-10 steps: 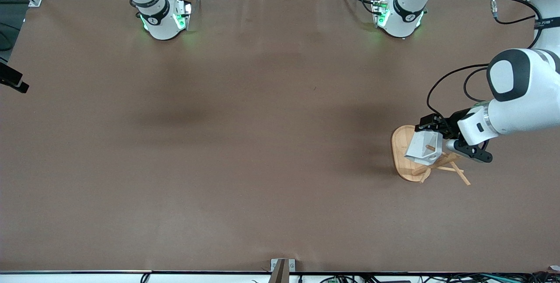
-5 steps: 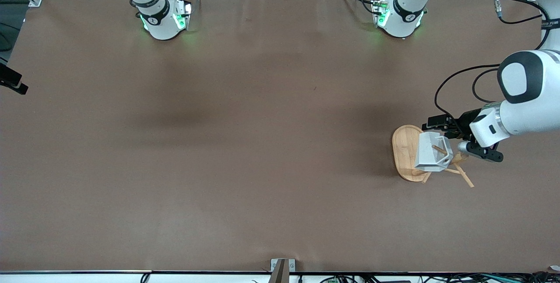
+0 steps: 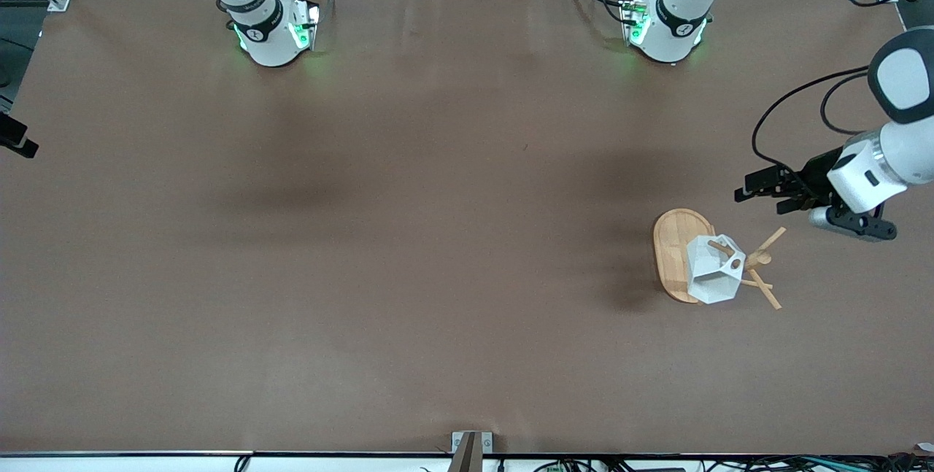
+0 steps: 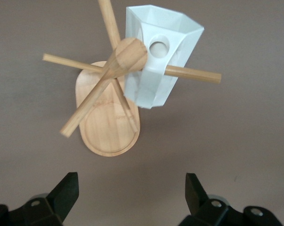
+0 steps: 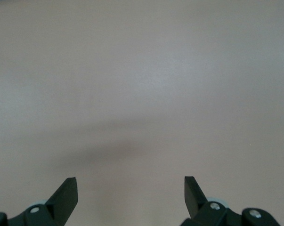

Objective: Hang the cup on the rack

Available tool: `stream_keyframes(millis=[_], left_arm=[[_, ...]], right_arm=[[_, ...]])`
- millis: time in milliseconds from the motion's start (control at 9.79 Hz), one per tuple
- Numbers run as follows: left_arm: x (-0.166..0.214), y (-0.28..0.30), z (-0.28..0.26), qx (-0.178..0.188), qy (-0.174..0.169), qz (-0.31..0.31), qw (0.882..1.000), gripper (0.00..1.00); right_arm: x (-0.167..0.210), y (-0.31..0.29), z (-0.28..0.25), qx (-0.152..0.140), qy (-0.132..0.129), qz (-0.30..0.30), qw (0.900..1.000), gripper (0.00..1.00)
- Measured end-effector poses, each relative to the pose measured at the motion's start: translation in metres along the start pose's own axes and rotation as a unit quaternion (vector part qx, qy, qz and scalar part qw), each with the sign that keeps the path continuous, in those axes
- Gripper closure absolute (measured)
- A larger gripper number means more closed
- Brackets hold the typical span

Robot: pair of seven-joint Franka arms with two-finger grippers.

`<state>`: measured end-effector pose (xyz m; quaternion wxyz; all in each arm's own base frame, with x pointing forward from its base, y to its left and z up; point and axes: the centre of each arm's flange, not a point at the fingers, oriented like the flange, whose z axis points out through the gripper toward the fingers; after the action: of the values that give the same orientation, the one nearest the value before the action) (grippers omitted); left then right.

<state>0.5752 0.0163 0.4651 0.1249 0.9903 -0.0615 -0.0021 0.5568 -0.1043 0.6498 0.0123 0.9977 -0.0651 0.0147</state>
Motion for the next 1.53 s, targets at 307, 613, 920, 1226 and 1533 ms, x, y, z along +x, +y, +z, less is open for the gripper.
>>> stream_keyframes(millis=[307, 613, 920, 1226, 1533], left_arm=[[-0.013, 0.051, -0.042, 0.077, 0.03, -0.044, 0.996, 0.0], [-0.026, 0.115, -0.074, 0.103, 0.061, -0.033, 0.992, 0.0], [-0.032, 0.121, -0.124, 0.103, 0.082, -0.054, 0.99, 0.0], [-0.042, 0.124, -0.142, 0.103, 0.024, -0.06, 0.993, 0.0], [-0.028, 0.13, -0.163, 0.122, 0.034, -0.049, 0.991, 0.0]], right_arm=[[-0.001, 0.004, 0.002, 0.0, -0.006, 0.003, 1.0, 0.0], [-0.002, 0.003, 0.009, 0.001, -0.017, 0.001, 1.0, 0.0], [-0.006, 0.002, 0.009, 0.001, -0.018, 0.001, 1.0, 0.0], [-0.007, 0.003, 0.009, 0.001, -0.011, 0.001, 1.0, 0.0], [-0.01, 0.003, 0.01, 0.003, -0.018, 0.003, 1.0, 0.0]])
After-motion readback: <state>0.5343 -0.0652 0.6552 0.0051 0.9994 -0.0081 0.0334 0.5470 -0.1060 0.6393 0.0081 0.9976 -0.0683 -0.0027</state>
